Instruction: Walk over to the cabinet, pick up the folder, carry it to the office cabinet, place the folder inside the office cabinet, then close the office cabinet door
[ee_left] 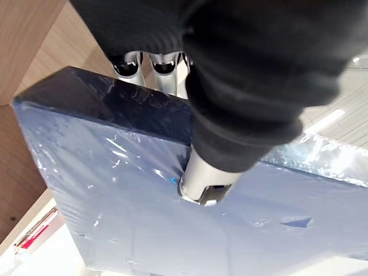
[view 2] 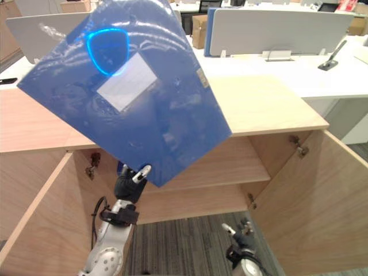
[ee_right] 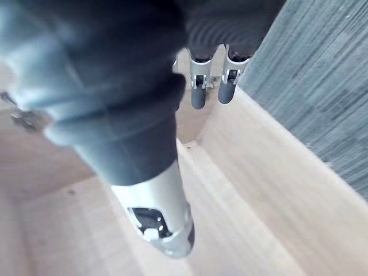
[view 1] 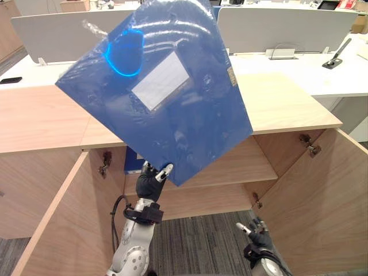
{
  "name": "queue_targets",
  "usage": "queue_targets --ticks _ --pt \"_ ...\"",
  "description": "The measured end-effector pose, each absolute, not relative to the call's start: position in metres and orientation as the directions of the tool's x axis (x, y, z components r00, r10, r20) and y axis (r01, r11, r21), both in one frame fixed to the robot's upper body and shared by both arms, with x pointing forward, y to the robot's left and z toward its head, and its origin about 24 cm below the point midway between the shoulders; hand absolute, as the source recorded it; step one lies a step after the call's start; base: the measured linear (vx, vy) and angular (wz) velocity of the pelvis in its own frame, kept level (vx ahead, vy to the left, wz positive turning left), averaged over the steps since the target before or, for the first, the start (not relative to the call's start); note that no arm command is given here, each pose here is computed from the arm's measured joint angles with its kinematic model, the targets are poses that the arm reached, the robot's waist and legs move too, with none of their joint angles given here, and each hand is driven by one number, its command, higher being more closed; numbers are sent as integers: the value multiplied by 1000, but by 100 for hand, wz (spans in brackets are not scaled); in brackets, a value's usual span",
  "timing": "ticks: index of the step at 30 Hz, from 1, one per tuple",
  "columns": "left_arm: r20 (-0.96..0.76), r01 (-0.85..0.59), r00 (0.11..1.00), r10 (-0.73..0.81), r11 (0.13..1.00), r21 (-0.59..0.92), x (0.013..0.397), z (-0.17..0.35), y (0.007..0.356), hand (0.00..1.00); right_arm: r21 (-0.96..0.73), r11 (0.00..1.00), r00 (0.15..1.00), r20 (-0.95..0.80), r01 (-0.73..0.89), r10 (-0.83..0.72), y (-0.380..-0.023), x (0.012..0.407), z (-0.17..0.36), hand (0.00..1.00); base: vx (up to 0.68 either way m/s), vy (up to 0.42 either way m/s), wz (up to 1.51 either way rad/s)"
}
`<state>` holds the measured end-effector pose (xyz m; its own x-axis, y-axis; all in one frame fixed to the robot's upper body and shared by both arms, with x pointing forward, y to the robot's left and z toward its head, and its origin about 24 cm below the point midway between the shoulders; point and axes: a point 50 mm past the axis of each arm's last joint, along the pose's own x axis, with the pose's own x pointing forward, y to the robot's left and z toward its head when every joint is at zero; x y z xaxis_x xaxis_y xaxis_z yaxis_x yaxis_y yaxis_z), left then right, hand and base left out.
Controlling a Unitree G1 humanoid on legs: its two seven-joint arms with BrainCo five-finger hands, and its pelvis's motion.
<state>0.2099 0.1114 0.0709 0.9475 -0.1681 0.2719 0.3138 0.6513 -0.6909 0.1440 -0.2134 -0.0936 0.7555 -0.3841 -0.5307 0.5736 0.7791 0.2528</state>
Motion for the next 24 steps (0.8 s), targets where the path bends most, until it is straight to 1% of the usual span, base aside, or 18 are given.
queue_targets --ticks 3,5,6,7,8,10,13,14,17,19,20,21,24 --pt "310 317 941 -134 667 -674 206 80 118 100 346 693 759 -457 632 -464 -226 146 -77 0 -85 -14 -4" --pt "338 319 935 -110 679 -661 205 86 121 100 404 653 767 -387 640 -513 -235 149 -62 0 -81 -5 -3" --pt "352 312 932 -89 691 -652 205 89 125 100 439 633 769 -319 637 -553 -241 153 -48 0 -63 -3 -7" --pt "360 300 931 -67 701 -646 203 91 127 100 466 627 772 -248 624 -585 -245 157 -34 0 -57 -3 -9" --pt "362 293 930 -56 706 -644 203 91 129 100 476 627 773 -213 616 -598 -247 159 -26 0 -55 -4 -7" --pt "357 263 934 -28 731 -630 202 91 132 100 519 613 755 -101 595 -647 -252 162 -2 0 -25 -1 -6" --pt "360 245 933 -13 757 -606 203 92 136 100 563 614 752 -19 553 -659 -249 167 17 0 2 4 -4" --pt "361 242 932 -12 763 -599 203 92 136 100 571 618 755 -3 540 -656 -248 168 22 0 20 8 -4" --pt "365 239 931 -14 781 -577 203 93 136 100 584 671 773 111 458 -624 -241 178 47 0 13 6 -3" --pt "370 242 929 -19 787 -568 204 94 135 100 599 709 786 204 371 -584 -236 187 65 0 0 0 0" --pt "377 248 926 -24 791 -560 205 95 135 100 603 747 788 299 282 -539 -232 195 83 0 0 0 0" --pt "378 249 926 -25 791 -559 205 95 135 100 602 752 787 314 268 -531 -231 197 86 0 0 0 0" --pt "382 255 924 -29 792 -555 206 96 134 100 550 826 784 455 124 -421 -224 209 115 0 0 0 0"
